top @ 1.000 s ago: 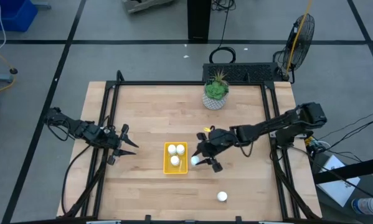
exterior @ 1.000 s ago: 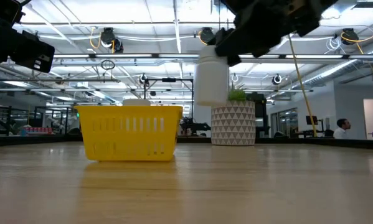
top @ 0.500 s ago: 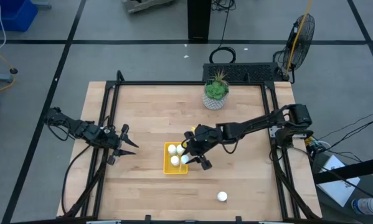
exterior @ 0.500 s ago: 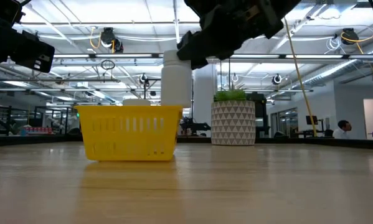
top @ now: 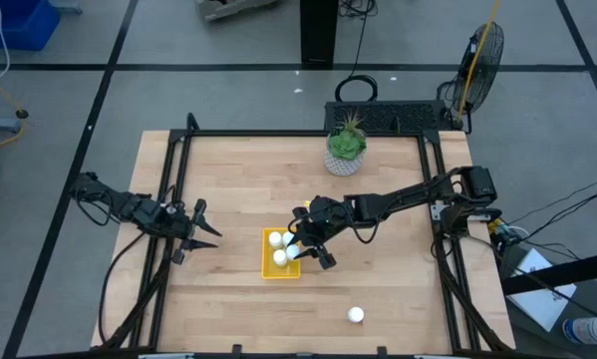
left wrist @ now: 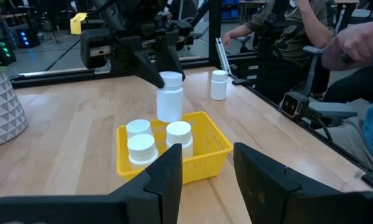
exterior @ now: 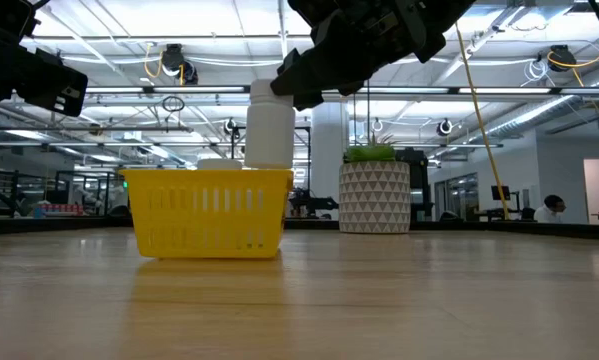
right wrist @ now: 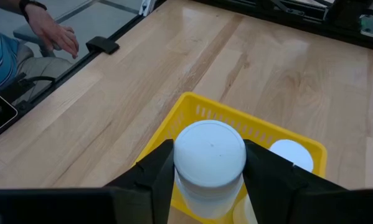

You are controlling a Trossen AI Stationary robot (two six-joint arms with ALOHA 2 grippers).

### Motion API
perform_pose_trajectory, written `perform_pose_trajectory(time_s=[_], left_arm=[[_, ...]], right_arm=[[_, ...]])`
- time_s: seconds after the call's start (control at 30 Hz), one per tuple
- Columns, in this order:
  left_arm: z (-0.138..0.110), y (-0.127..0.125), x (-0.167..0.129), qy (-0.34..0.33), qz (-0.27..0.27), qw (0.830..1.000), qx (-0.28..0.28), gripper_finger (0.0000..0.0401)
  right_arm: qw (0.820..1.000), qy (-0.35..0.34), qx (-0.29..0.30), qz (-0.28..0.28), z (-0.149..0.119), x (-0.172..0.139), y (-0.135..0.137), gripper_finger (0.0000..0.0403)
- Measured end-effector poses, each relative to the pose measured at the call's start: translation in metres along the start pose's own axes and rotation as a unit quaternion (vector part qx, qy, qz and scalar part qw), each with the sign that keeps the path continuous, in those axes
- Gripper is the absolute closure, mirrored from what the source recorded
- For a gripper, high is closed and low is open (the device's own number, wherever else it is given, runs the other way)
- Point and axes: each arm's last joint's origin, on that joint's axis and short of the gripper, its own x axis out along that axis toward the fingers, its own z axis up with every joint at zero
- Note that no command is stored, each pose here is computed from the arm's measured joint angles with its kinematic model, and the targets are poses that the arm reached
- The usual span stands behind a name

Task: Pick and place pill bottles into a basket
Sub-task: Put the white pill bottle into the yellow basket

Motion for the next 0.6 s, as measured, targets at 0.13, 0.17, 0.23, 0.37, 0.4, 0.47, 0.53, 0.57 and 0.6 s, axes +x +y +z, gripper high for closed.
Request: perform_pose_trajectory(time_s=[0.13, 0.17, 0.23, 0.37, 0.4, 0.47, 0.53, 0.57, 0.6], left_arm=[[0.0000, 0.0000, 0.0000, 0.000, 0.000, 1.000, 0.000, 0.0251], [0.0000, 0.0000, 0.0000, 0.000, 0.000, 1.000, 0.000, 0.0252], [0.0000, 0.0000, 0.0000, 0.000, 0.000, 1.000, 0.000, 0.0252], [0.0000, 0.0000, 0.0000, 0.000, 0.000, 1.000, 0.000, 0.0252], [0.0000, 0.0000, 0.0000, 0.000, 0.000, 1.000, 0.000, 0.0252], [0.0000, 0.0000, 0.0000, 0.000, 0.000, 1.000, 0.000, 0.0252], [0.0000, 0.0000, 0.0000, 0.000, 0.000, 1.000, 0.000, 0.0252], [0.0000, 0.0000, 0.0000, 0.000, 0.000, 1.000, 0.000, 0.0252], [0.0000, 0.0000, 0.0000, 0.000, 0.000, 1.000, 0.000, 0.0252]], right_arm=[[1.000, 0.000, 0.000, 0.000, 0.0000, 0.0000, 0.0000, 0.0246], [1.000, 0.000, 0.000, 0.000, 0.0000, 0.0000, 0.0000, 0.0246], [1.000, 0.000, 0.000, 0.000, 0.0000, 0.0000, 0.0000, 0.0248], [1.000, 0.000, -0.004, 0.000, 0.0000, 0.0000, 0.0000, 0.0248], [1.000, 0.000, -0.005, 0.000, 0.0000, 0.0000, 0.0000, 0.0247], [1.000, 0.000, -0.006, 0.000, 0.0000, 0.0000, 0.0000, 0.0246], [1.000, 0.000, -0.010, 0.000, 0.0000, 0.0000, 0.0000, 0.0246], [1.000, 0.000, -0.011, 0.000, 0.0001, 0.0000, 0.0000, 0.0246], [1.000, -0.002, -0.012, -0.001, 0.0003, 0.0000, -0.0001, 0.0247]])
